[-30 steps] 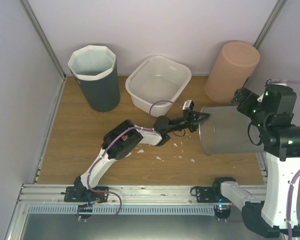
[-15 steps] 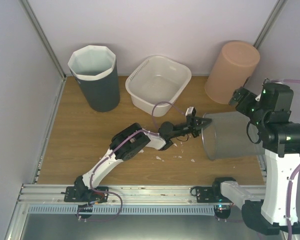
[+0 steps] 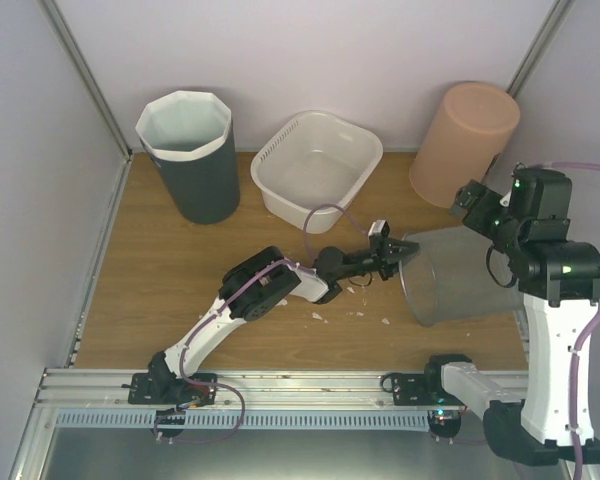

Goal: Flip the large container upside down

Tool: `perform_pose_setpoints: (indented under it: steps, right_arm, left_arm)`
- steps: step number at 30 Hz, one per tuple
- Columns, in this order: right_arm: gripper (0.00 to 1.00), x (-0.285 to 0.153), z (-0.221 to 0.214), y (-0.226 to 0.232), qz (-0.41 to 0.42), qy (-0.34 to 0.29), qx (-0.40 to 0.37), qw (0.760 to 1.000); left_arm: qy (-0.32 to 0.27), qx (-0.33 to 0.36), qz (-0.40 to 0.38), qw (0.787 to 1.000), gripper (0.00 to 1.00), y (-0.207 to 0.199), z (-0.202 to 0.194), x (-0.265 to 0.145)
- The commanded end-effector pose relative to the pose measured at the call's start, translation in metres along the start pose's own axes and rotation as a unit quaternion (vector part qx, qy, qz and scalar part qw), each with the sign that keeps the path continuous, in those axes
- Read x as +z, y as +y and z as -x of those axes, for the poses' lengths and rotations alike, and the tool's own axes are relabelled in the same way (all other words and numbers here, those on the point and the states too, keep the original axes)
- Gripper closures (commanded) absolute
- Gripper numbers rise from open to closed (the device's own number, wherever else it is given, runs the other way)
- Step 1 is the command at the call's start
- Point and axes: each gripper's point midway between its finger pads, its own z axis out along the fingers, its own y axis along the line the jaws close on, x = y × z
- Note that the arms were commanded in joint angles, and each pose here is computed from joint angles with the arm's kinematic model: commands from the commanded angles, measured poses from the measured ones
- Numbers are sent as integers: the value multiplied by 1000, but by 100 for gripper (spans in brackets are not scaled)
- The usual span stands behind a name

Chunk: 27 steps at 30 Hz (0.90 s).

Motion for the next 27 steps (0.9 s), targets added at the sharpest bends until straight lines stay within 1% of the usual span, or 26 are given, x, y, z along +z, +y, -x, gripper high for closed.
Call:
perform_pose_setpoints:
  steps: [1, 4, 7, 11, 17, 23, 27]
  right_arm:
    - [0, 6, -12, 3, 13, 23, 1, 1000]
    - [0, 8, -17, 4, 17, 30, 0, 999]
    - [0, 8, -20, 3, 17, 35, -2, 999]
    - [0, 9, -27, 3, 21, 44, -3, 999]
    - [0, 6, -34, 9, 43, 57, 5, 997]
    - [0, 1, -64, 21, 108, 90, 28, 990]
    - [0, -4, -85, 14, 115, 105, 43, 987]
  left_arm:
    - [69, 34, -83, 994, 82, -32, -37, -22]
    - [70, 36, -71, 994, 81, -27, -38, -27]
    - [76, 34, -59, 995, 72, -20, -39, -31]
    - [84, 35, -40, 995, 71, -10, -42, -37]
    - [95, 36, -3, 995, 65, 8, -48, -52]
    - [104, 47, 27, 993, 63, 25, -52, -67]
    - [107, 55, 33, 992, 61, 35, -50, -69]
